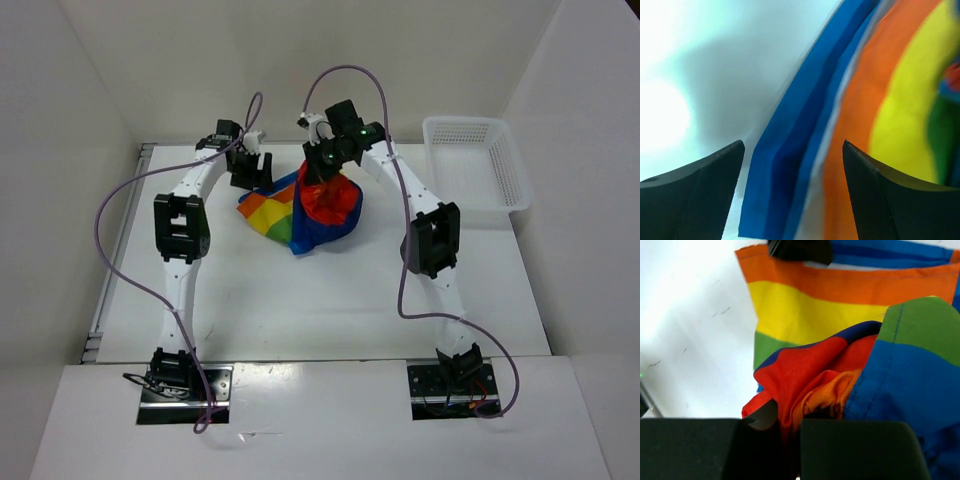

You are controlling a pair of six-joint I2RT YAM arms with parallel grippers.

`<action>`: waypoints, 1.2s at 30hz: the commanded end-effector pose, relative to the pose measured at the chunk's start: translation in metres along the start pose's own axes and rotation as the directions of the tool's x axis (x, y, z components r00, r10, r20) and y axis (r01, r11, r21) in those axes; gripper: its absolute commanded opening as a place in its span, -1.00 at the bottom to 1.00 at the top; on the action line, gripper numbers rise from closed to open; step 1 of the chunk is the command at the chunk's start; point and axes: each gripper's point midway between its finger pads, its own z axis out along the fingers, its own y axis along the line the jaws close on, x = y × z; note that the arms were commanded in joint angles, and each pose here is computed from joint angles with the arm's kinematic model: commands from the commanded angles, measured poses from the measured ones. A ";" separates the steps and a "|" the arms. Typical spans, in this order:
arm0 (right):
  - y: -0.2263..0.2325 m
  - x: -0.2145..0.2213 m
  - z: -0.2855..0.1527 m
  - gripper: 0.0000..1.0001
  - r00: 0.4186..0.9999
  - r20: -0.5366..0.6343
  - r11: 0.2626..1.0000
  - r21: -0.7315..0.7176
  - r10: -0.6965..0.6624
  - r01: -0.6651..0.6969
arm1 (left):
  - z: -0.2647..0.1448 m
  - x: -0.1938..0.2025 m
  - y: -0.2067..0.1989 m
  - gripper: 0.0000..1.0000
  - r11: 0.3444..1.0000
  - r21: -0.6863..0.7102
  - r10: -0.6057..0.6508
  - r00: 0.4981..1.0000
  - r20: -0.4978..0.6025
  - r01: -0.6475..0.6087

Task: Fold and stack the shorts
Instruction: Fold the shorts

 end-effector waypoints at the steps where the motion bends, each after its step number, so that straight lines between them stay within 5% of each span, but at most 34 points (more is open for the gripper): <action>1: -0.012 -0.025 0.007 -1.00 0.997 0.075 0.999 0.017 -0.028 0.027 | 0.006 0.036 -0.012 0.73 1.000 0.015 -0.006 0.994 -0.111 0.007; 13: -0.008 -0.048 0.056 -0.99 0.987 0.154 0.999 0.011 -0.046 0.044 | 0.002 0.110 -0.094 -0.52 0.947 0.303 -0.022 0.962 -0.273 0.108; 20: 0.010 -0.018 0.076 0.09 0.999 0.049 0.998 -0.064 -0.023 0.026 | -0.004 0.126 -0.109 -0.40 0.926 0.358 -0.017 0.961 -0.277 0.120; 21: 0.021 -0.021 0.073 0.47 0.998 0.058 0.995 -0.088 -0.034 0.039 | -0.005 0.127 -0.107 -0.37 0.930 0.348 -0.015 0.962 -0.273 0.113; 24: 0.052 -0.048 0.051 0.80 0.984 0.144 0.983 -0.132 -0.107 0.126 | -0.007 0.128 -0.102 -0.26 0.935 0.336 -0.022 0.963 -0.269 0.115; 28: 0.086 -0.086 0.013 0.98 0.953 0.269 0.966 -0.175 -0.137 0.188 | -0.003 0.132 -0.092 -0.05 0.955 0.283 -0.017 0.964 -0.265 0.095; 36: 0.107 -0.131 -0.059 0.98 0.900 0.410 0.975 -0.092 -0.150 0.204 | -0.031 0.118 -0.032 0.36 0.985 0.128 -0.090 0.978 -0.187 0.115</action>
